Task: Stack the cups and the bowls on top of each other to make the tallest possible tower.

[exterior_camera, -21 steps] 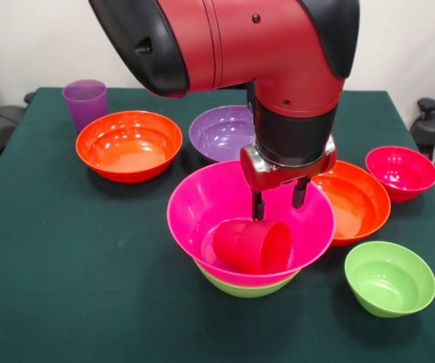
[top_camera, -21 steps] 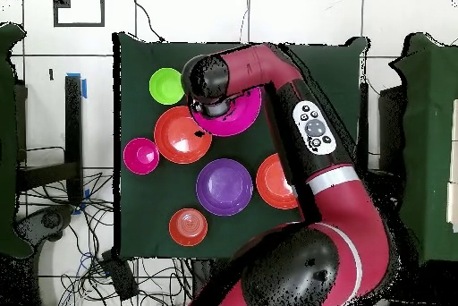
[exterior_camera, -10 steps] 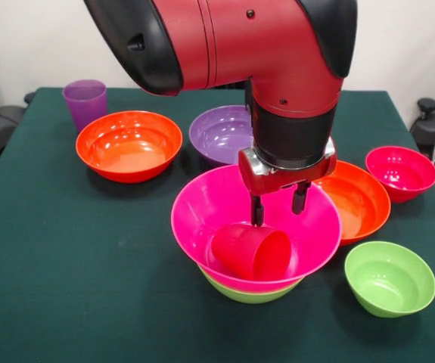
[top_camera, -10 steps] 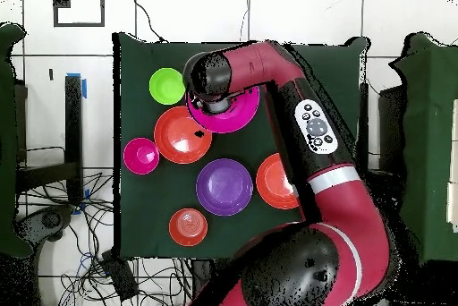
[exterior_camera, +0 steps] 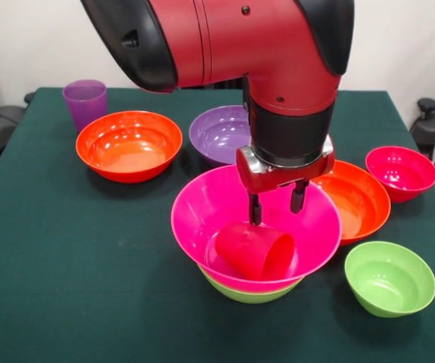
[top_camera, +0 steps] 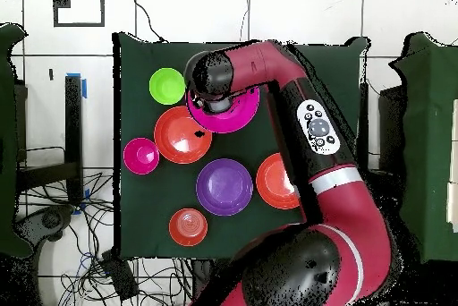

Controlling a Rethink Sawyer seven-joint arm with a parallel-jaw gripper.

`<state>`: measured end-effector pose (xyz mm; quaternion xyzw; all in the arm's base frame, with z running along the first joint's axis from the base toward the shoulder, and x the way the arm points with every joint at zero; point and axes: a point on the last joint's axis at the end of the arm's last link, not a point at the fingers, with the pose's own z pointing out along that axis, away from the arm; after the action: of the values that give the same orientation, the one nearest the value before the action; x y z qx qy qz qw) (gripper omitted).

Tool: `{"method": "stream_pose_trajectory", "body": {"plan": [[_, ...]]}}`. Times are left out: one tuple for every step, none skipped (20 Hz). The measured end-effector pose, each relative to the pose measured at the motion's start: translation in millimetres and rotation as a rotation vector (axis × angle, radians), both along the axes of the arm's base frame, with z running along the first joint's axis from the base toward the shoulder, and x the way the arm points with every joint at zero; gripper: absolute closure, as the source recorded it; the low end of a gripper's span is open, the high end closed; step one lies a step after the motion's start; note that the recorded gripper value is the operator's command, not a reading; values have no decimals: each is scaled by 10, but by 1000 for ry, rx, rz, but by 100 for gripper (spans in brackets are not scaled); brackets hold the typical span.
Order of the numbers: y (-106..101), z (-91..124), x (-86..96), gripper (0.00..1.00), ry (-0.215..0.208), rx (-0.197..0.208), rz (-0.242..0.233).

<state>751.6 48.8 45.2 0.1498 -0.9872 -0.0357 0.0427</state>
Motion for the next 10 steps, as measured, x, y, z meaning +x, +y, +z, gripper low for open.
{"method": "stream_pose_trajectory", "body": {"plan": [[-11,15,4,0,-1,-2,-2],[-15,22,7,0,-2,-3,-2],[-47,77,23,0,-6,-10,-7],[-62,105,30,0,-9,-13,-9],[-70,120,34,0,-9,-16,-10],[-98,175,44,0,-8,-22,-15],[-110,202,50,0,-7,-25,-18],[-133,257,65,0,-4,-31,-24],[-167,334,96,0,1,-42,-33],[-181,361,111,0,2,-47,-36]]}}
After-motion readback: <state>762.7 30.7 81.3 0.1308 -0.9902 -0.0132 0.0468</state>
